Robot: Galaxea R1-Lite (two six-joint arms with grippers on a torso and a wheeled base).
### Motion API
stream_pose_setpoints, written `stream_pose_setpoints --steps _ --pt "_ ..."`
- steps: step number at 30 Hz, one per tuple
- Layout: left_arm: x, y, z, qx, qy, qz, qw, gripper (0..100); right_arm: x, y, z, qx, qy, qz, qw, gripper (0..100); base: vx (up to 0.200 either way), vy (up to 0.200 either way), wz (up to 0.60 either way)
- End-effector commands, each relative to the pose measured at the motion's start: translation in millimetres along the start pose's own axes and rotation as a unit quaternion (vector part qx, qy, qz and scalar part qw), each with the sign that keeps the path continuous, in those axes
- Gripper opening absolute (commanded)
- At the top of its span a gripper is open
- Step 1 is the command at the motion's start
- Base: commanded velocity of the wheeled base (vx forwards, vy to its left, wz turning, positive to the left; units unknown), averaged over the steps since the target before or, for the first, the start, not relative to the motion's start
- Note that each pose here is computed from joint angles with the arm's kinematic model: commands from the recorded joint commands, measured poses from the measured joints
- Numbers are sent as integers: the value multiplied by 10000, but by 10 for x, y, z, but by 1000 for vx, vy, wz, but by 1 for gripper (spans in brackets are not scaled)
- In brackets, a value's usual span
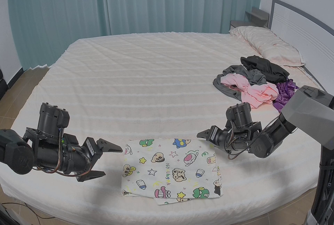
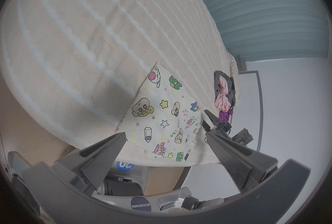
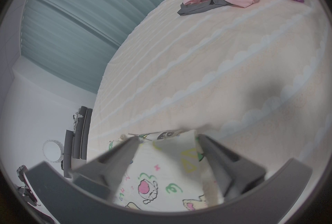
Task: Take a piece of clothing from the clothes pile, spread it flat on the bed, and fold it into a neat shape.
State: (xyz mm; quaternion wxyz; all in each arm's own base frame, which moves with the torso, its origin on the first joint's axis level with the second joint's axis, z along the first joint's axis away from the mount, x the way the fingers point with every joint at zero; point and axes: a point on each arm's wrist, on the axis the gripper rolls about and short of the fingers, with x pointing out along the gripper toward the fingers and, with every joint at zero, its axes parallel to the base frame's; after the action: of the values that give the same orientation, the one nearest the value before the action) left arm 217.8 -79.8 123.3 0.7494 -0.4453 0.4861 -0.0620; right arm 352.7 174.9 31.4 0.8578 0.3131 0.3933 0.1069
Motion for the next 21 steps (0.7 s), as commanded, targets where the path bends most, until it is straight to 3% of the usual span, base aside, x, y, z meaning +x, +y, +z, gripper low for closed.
stream_pose_setpoints --steps 1,21 --pt "11 2 -3 -1 18 14 10000 100 47 -58 17 53 -8 -64 10000 0 0 0 0" --pt "23 17 -15 -4 47 44 10000 100 64 -241 238 269 -269 -194 9991 0 0 0 0"
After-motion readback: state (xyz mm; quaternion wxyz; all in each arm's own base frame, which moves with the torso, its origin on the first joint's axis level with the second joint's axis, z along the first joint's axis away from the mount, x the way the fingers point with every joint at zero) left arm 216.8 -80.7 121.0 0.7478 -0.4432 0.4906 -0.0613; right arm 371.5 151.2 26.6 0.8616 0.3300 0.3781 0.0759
